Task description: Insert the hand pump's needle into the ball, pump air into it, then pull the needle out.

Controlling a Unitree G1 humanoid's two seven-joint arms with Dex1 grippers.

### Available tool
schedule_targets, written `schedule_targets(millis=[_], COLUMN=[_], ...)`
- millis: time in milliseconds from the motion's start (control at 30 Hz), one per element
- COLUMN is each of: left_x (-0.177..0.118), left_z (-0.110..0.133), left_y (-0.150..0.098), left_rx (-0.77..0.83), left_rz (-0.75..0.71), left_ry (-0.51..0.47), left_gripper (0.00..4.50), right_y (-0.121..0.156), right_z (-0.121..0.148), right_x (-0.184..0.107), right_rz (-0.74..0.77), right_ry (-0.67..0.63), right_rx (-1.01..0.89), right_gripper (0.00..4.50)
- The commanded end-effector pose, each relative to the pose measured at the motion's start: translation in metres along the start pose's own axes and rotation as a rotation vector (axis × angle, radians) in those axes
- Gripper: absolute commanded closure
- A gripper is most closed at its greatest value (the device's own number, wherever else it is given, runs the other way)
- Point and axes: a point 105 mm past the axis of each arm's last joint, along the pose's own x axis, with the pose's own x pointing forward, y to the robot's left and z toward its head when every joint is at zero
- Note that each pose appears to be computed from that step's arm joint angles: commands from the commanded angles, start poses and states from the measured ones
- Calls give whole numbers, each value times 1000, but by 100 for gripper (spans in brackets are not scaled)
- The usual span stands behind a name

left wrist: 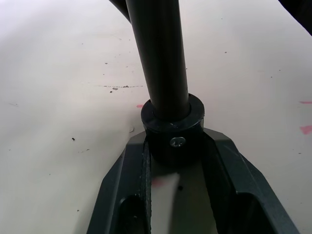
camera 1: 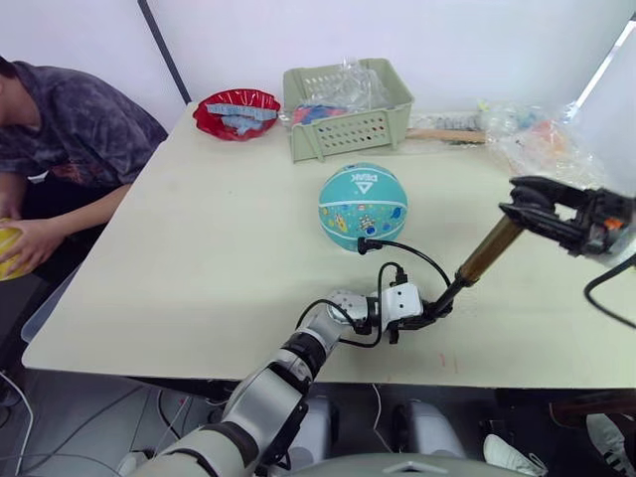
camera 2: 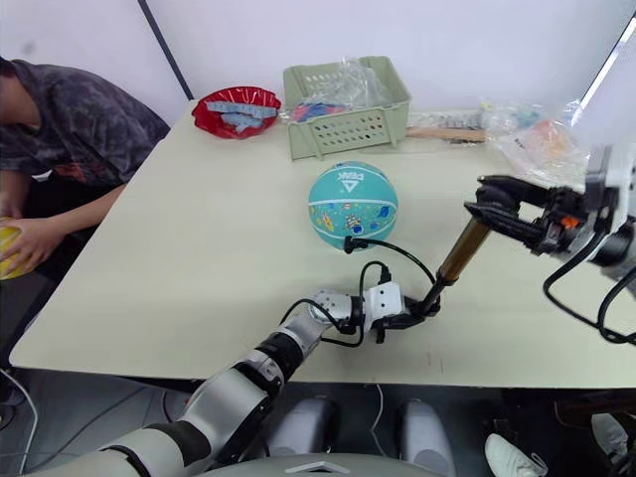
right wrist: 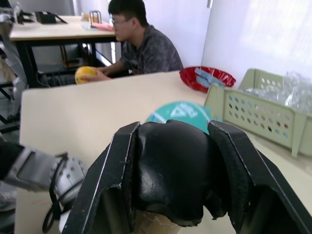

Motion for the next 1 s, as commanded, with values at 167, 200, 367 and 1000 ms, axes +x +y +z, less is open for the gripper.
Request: schedule_targets(millis=[167, 200, 367, 1000], left_x=[-12, -12, -12, -14], left_z=[-59, -59, -58, -60], left_y=[-42, -41, -41, -42], left_rx=[-107, -107, -108, -101], left_rz=[-114, -114, -110, -119], left_ry=[209, 209, 208, 214], left_gripper=[349, 349, 349, 349], right_y=[15, 18, 28, 0], right_z=[-69, -79, -111, -5], right_x=[11, 13, 18, 14], right_rz=[-24, -30, -63, -17], right_ry=[124, 132, 160, -67], right_rx=[47, 50, 63, 40], right_gripper=[287, 287, 287, 287])
